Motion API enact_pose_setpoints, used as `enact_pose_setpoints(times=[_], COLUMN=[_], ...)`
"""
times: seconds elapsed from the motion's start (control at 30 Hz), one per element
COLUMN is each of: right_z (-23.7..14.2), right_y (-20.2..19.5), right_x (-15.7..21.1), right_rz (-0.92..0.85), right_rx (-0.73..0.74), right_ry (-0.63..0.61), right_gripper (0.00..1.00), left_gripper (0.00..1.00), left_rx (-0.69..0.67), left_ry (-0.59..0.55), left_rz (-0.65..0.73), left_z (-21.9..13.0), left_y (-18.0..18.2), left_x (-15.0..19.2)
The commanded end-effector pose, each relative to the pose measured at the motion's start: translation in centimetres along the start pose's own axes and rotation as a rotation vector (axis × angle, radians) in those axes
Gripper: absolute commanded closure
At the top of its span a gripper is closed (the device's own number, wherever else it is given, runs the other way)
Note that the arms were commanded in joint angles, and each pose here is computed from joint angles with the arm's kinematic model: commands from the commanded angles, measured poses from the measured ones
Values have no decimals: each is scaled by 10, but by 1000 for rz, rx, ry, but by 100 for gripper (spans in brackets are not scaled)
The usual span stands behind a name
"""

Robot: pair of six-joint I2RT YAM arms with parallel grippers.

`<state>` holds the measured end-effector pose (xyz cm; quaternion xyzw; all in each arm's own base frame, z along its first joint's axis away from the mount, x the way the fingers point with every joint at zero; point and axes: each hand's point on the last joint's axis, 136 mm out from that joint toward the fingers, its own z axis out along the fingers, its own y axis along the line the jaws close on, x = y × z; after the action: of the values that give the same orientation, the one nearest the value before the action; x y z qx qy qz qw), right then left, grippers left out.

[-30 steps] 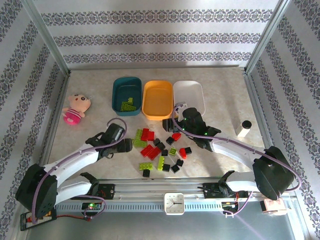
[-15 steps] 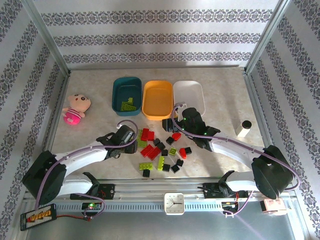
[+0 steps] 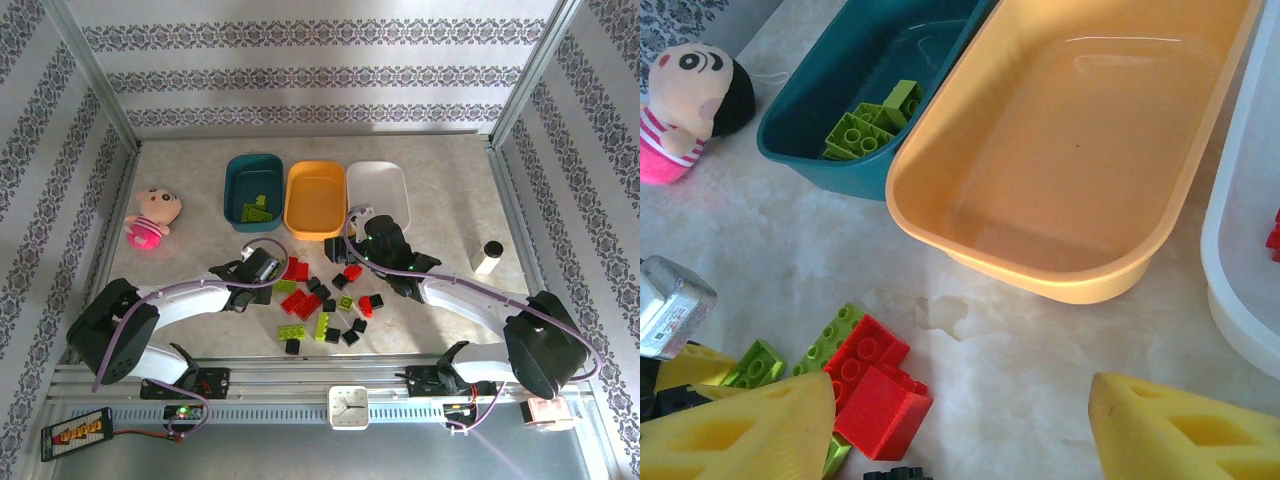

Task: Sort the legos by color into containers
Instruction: Pick up the lego from the center of the table, then place the lego in the container.

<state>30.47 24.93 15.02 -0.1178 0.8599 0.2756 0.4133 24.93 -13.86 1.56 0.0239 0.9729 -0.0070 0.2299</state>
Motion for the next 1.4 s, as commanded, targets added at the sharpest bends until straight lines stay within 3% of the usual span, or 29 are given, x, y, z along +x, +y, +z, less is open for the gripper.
enact_pose_setpoints(times=[0.0, 0.1, 0.27, 0.37, 0.63, 0.8, 0.9, 1.03, 1.2, 1.37], right_z=[-5, -6, -6, -4, -2, -2, -1, 0, 0, -4], right_y=[-3, -3, -4, -4, -6, -6, -6, -7, -4, -11], right_x=[-4, -4, -4, -3, 0, 1, 1, 4, 7, 22], right_rz=[13, 15, 17, 20, 19, 18, 17, 16, 34, 57], right_rx=[-1, -5, -1, -2, 4, 4, 4, 6, -10, 34], right_ry=[-23, -24, -26, -20, -11, -8, -6, 9, 34, 88], right_gripper=[32, 32, 32, 32, 32, 32, 32, 32, 31, 32], left_gripper=[64, 66, 67, 67, 68, 67, 59, 34, 23, 8], left_rx=[15, 54, 93, 75, 55, -21, -27, -11, 130, 333], left_ry=[-26, -87, -286, -339, -340, -269, -229, -223, -280, -382], left_rz=[-19, -49, -81, -106, -204, -221, -246, -227, -265, -306], left_z=[-4, -27, -84, -98, -65, -28, -11, -10, -40, -90], left_y=[-3, -5, -6, 1, 16, 32, 40, 35, 17, -8], left_x=[-3, -19, -80, -120, -215, -244, -250, -259, -262, -234])
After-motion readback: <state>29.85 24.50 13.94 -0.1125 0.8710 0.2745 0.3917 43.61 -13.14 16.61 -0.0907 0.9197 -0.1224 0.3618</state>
